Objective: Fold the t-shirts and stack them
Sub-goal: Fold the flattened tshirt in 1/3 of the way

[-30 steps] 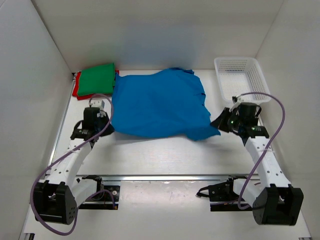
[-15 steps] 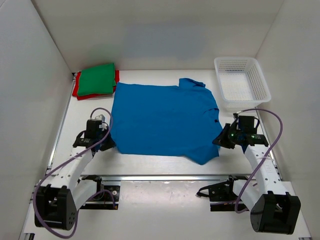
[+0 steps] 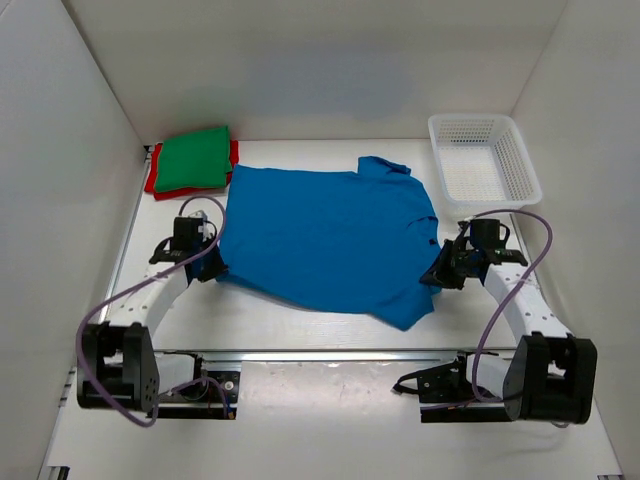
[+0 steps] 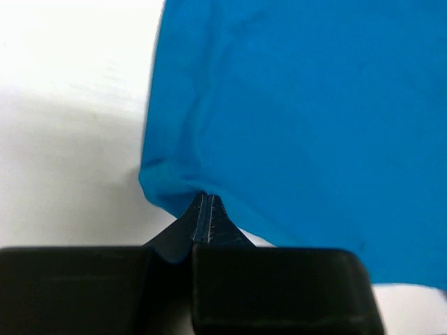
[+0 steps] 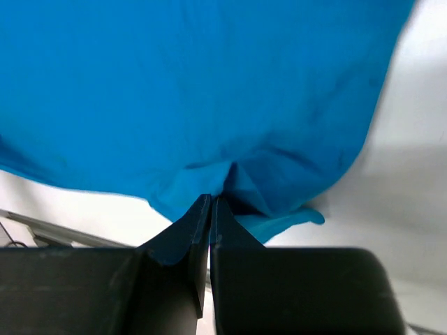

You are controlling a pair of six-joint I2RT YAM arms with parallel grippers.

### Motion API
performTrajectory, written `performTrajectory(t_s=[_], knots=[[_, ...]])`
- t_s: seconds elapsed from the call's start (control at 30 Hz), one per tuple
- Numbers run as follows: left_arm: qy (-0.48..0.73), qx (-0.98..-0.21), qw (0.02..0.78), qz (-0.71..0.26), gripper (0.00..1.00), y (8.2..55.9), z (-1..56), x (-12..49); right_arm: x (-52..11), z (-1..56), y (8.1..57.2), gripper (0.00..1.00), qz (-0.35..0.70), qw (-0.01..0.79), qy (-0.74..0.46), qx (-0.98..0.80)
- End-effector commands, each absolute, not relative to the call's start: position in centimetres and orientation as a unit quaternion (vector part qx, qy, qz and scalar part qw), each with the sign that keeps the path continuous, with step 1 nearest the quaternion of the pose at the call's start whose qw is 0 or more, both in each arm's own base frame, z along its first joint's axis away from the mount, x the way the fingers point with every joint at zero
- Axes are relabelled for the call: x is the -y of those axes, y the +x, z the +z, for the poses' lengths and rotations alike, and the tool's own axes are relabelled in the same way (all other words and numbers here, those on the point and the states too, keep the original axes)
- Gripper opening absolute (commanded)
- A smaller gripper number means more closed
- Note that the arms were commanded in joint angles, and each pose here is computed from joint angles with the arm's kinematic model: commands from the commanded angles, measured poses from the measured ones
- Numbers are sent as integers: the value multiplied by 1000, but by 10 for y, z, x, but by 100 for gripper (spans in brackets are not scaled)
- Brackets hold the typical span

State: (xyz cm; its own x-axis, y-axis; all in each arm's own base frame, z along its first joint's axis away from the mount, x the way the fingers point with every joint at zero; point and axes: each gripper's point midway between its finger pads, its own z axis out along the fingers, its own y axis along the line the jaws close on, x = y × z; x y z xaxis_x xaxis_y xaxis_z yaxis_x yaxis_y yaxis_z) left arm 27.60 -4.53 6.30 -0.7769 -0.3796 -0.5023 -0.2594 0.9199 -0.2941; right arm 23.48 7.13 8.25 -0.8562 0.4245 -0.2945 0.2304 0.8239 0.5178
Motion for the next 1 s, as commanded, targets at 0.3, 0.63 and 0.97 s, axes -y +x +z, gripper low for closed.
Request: performTrajectory(t_s=[0.3, 0.63, 0.97], knots=[[-152, -928, 323, -109, 0, 377, 85, 36, -54, 110, 335, 0, 234, 260, 162, -922], [-163, -930, 304, -126, 0, 420, 63, 40, -44, 107, 402, 0, 232, 268, 175, -918], [-151, -928, 321, -113, 0, 441, 75, 34, -41, 115, 441, 0, 235, 276, 173, -916]])
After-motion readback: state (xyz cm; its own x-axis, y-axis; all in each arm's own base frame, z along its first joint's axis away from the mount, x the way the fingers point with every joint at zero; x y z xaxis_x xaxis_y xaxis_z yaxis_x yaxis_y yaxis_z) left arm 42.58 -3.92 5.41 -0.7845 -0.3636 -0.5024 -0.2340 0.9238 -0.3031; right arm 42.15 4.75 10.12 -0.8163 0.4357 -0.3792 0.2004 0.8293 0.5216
